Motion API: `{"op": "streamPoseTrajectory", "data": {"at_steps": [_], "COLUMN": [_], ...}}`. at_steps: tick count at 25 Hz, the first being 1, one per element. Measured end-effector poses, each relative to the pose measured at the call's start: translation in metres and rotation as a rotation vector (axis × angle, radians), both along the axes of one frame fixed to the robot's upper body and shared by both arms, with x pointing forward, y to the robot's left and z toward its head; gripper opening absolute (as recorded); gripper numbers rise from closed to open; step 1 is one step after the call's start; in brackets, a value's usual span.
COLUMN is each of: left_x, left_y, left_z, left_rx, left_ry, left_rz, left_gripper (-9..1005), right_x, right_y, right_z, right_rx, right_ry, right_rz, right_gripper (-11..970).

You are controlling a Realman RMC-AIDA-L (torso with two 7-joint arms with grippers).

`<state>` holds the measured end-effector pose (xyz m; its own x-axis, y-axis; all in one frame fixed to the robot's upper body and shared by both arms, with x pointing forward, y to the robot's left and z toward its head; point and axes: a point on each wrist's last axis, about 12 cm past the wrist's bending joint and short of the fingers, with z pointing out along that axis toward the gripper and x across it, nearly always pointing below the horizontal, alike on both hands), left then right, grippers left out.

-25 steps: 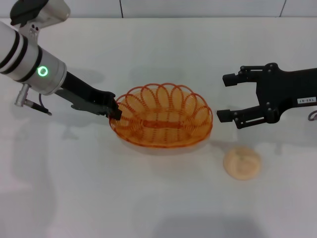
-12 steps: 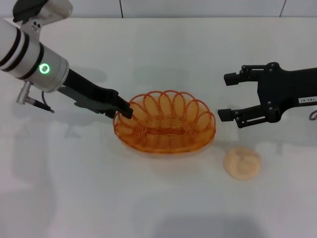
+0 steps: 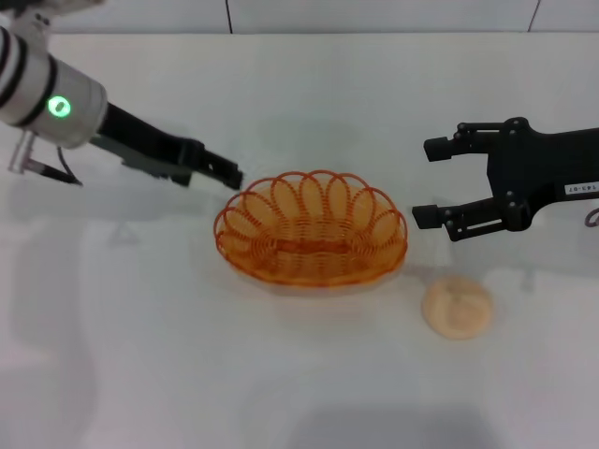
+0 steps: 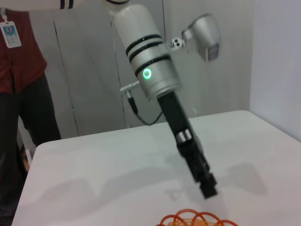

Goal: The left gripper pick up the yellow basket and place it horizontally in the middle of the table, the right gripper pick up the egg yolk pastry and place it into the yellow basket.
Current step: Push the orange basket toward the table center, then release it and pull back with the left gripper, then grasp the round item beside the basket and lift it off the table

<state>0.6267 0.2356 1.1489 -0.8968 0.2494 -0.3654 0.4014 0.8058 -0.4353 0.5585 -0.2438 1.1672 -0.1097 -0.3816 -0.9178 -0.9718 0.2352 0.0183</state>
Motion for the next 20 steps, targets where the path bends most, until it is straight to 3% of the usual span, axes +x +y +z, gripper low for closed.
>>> {"op": "streamPoseTrajectory", "data": {"at_steps": [5,10,20], "left_x": [0.002,-0.006,-0.041], "left_y": [0.020,0.033,0.056], "left_z": [0.021,0.040,0.045], "left_rx": [-0.049,-0.173,-0.421], "left_ry": [-0.162,-0.336,-0.536], "left_rz": [0.034,0.031,-0.066], "left_gripper": [868,888,887], "right_x": [0.000,0.000,-0.002], "right_y": [0.000,-0.001,-0.003], "right_z": [0.000,-0.001,-0.003], "right_rx": [0.001,0.002,0.003], "right_ry": [0.004,0.005,0.013], "right_rz": [-0.003,-0.010,-0.020], "right_gripper": [873,872,873]}}
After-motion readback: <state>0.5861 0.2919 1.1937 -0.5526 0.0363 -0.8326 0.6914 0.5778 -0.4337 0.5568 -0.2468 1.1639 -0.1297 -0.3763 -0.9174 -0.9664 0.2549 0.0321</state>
